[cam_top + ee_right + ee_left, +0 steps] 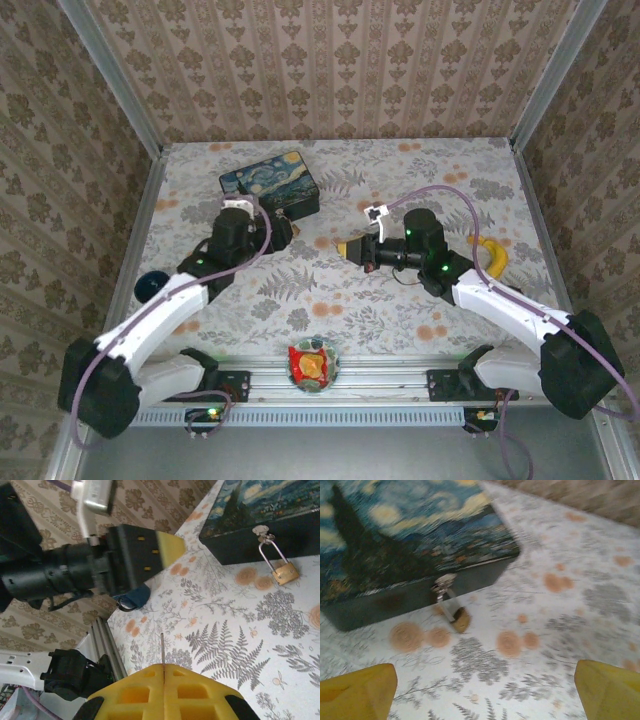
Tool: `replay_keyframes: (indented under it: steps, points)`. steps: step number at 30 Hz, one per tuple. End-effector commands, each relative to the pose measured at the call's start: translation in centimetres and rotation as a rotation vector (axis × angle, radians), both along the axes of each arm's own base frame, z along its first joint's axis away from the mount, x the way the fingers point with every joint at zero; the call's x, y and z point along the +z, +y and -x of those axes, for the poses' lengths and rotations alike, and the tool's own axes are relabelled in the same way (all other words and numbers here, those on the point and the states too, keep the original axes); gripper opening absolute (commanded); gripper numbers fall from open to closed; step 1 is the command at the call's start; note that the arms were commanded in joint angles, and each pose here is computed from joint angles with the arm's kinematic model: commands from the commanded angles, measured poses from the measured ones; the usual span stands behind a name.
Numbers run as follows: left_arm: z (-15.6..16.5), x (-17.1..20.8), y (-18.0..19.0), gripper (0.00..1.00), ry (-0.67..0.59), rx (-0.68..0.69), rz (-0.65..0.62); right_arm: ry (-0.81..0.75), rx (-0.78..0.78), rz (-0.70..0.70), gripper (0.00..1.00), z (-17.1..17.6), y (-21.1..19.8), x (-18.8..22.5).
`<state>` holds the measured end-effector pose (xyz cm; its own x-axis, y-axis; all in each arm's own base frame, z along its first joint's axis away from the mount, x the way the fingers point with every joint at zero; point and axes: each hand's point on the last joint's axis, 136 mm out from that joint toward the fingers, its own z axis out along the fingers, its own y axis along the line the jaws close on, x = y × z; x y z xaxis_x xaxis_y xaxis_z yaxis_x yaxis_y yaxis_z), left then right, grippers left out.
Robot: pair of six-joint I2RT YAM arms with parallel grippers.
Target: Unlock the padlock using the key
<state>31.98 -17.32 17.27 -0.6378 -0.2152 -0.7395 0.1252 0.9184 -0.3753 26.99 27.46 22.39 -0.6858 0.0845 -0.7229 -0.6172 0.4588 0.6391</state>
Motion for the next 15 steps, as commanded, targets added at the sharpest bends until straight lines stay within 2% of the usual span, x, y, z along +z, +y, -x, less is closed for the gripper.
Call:
replay_keyframes:
  steps: [1, 6, 9, 15]
  points:
    - [-2.3, -1.5, 2.2, 0.92, 0.028, 0.281, -0.035, 0.031, -0.052, 0.005, 0.00, -0.5, -1.0, -0.8]
    - [-4.2, -4.9, 1.1, 0.92, 0.170, 0.400, -0.160, 0.047, -0.074, 0.013, 0.00, -0.7, -1.8, -1.3]
    - [-5.4, -6.1, -0.2, 0.89, 0.223, 0.408, -0.206, 0.055, -0.098, 0.028, 0.00, -0.8, -2.4, -1.7]
    - [-7.6, -7.8, -2.7, 0.84, 0.225, 0.408, -0.163, 0.057, -0.165, 0.097, 0.00, -1.0, -3.9, -2.7]
